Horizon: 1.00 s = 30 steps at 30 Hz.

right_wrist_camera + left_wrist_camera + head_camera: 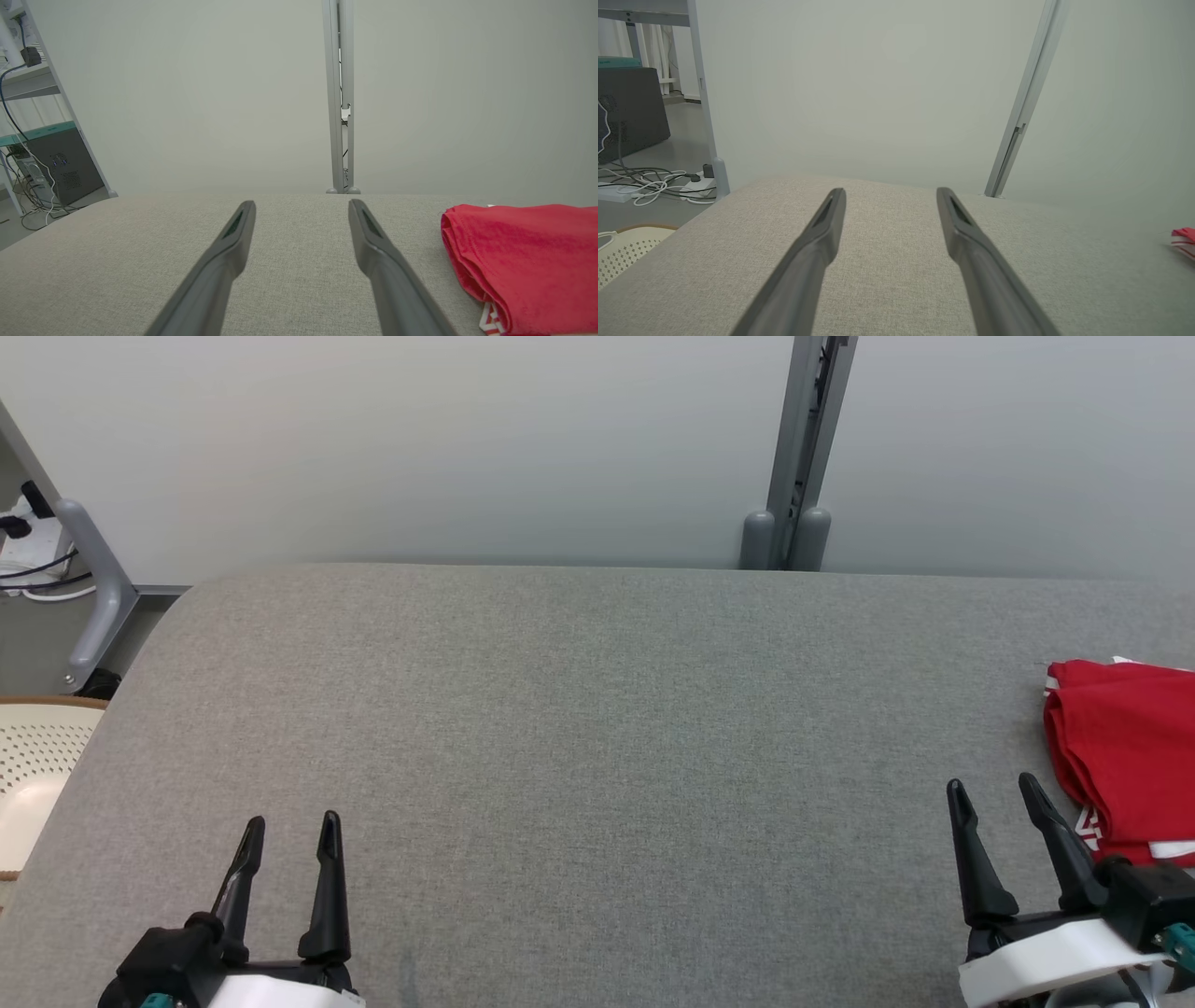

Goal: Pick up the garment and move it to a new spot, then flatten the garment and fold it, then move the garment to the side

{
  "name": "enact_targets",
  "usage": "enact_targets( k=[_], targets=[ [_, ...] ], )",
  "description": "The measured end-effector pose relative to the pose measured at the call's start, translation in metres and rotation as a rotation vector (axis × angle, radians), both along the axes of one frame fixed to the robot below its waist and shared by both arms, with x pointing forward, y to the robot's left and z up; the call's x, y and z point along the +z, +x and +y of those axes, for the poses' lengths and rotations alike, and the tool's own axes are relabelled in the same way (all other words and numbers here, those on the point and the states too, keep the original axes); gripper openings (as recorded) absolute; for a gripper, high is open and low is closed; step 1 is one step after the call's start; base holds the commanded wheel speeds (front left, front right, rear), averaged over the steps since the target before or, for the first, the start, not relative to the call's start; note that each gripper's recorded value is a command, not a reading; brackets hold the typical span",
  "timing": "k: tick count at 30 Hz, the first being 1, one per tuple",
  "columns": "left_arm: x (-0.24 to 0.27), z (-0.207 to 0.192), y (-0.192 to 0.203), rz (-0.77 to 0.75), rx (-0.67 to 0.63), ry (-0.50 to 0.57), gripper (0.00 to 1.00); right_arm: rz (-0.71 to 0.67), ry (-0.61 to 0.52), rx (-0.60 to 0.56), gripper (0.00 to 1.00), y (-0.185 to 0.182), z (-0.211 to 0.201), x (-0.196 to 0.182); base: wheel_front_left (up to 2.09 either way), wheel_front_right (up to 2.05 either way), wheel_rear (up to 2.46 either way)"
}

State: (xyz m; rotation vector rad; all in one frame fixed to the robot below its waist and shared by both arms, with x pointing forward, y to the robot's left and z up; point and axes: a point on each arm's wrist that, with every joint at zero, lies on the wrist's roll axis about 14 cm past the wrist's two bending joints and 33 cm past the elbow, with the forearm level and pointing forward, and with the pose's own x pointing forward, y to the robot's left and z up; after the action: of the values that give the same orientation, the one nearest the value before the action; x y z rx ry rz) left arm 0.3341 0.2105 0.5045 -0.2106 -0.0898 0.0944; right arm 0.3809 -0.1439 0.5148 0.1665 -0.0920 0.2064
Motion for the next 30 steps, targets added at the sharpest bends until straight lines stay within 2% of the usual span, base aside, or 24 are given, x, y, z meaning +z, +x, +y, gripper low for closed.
enact_targets(
  k=[30],
  targets=[
    [-0.007,-0.011,0.003,0.020,-0.045,0.019,1.00,0.027,-0.009,-0.011,1.00,-0.003,-0.004,-0.009,0.00,0.00,0.00]
  ],
)
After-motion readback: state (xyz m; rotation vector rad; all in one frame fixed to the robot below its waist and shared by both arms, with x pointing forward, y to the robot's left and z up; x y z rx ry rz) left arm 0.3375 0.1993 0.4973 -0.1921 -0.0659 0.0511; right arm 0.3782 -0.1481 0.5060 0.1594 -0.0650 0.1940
